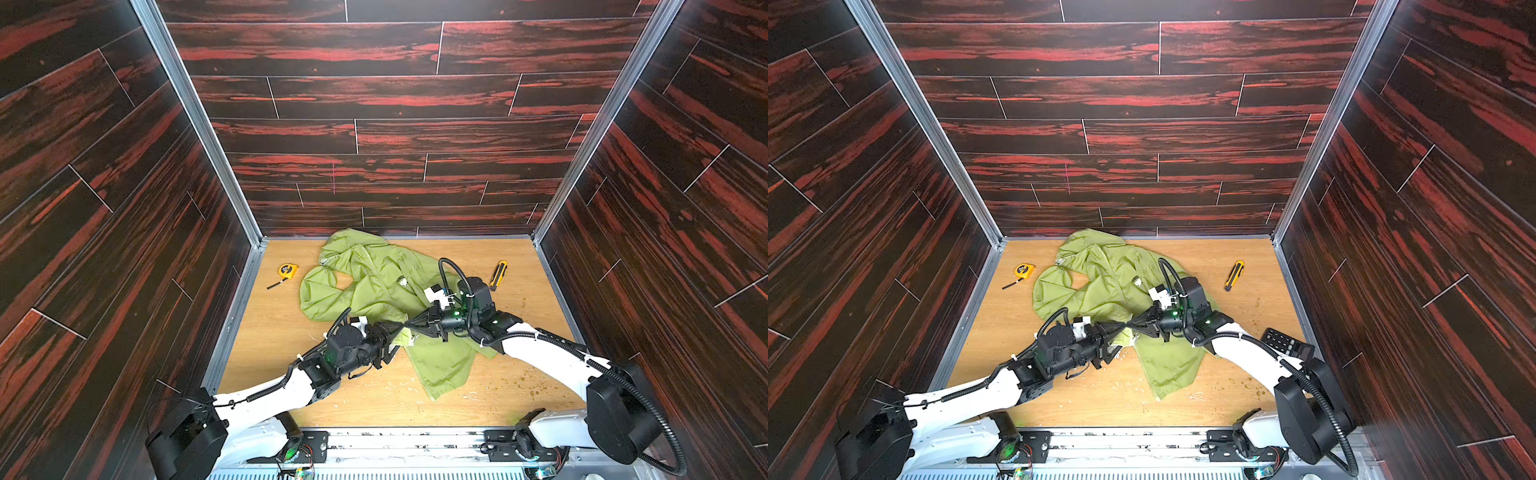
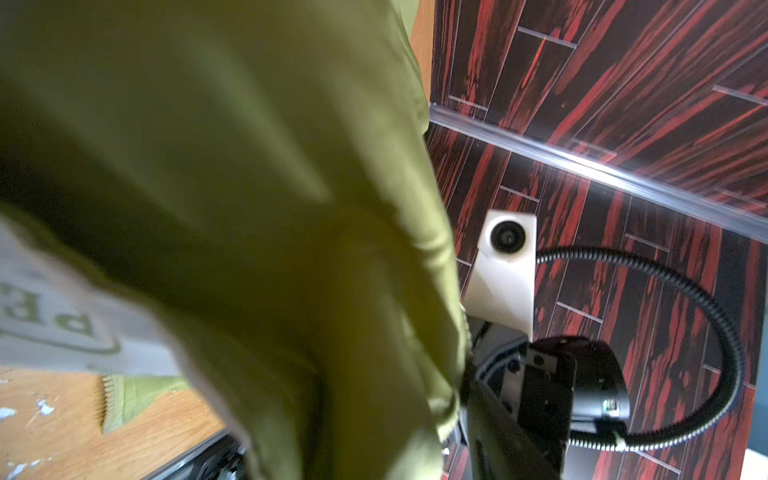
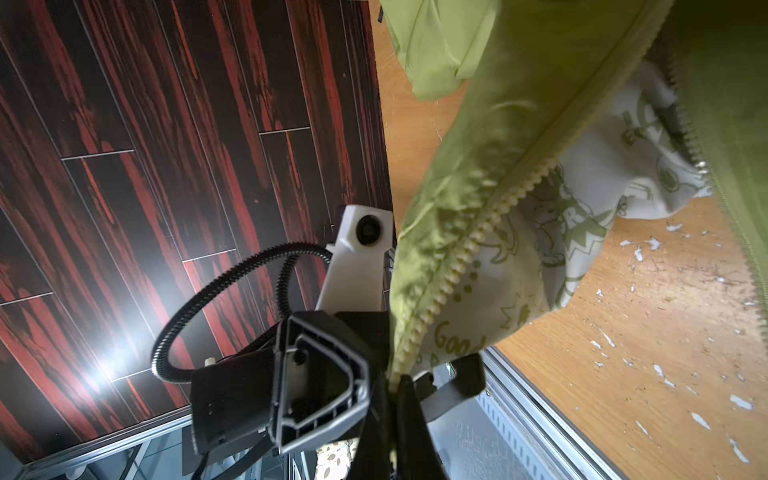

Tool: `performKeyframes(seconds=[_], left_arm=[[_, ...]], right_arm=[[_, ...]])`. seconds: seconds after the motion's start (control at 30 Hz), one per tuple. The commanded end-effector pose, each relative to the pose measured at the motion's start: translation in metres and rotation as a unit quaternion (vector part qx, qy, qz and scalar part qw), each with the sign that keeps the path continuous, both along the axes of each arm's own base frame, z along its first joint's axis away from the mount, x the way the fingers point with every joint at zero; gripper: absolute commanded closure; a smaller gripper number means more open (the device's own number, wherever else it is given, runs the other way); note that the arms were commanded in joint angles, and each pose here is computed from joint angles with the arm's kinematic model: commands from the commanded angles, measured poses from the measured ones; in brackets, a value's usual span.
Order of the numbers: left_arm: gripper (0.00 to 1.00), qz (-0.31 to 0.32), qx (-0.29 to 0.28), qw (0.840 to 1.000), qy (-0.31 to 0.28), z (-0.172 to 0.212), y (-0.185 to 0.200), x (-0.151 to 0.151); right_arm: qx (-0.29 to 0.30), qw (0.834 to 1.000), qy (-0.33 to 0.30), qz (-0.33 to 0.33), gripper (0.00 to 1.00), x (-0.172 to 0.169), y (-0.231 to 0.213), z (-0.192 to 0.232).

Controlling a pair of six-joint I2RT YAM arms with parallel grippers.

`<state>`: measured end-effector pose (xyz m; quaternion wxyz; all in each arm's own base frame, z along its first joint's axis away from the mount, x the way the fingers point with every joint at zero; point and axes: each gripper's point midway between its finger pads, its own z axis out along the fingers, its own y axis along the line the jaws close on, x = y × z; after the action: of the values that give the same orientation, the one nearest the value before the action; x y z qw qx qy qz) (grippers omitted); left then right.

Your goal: Zip up the jacket

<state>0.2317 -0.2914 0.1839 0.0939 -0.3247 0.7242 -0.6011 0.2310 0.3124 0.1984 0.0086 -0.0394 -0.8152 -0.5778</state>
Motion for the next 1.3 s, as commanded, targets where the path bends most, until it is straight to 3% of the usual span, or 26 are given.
performKeyframes(seconds=[0.0,0.13,0.33,0.5,0.67,1.27], left_arm=[[0.44,-0.045,0.004,0.998,-0.040,0.027,-0.011,-0.007],[0.49,-0.073,0.005,0.996,-0.058,0.033,-0.021,-0.009],[0.63,-0.099,0.021,0.993,-0.055,0.026,-0.029,-0.013],[0.57,-0.098,0.053,0.993,-0.038,0.010,-0.022,-0.015],[0.57,-0.088,0.062,0.994,-0.036,0.004,-0.019,-0.014],[0.70,-0.070,0.066,0.994,-0.051,0.003,-0.017,-0.005]], right_arm=[[-0.005,1.000,-0.001,0.004,1.00,0.004,0.003,0.001],[-0.005,1.000,0.000,0.006,1.00,0.005,0.004,0.001],[-0.006,1.000,-0.003,0.004,1.00,0.007,0.002,0.003],[-0.010,1.000,-0.004,0.001,1.00,0.008,-0.003,0.005],[-0.013,1.000,-0.003,-0.002,1.00,0.008,-0.007,0.003],[-0.017,1.000,0.003,0.003,1.00,0.005,-0.009,-0.002]])
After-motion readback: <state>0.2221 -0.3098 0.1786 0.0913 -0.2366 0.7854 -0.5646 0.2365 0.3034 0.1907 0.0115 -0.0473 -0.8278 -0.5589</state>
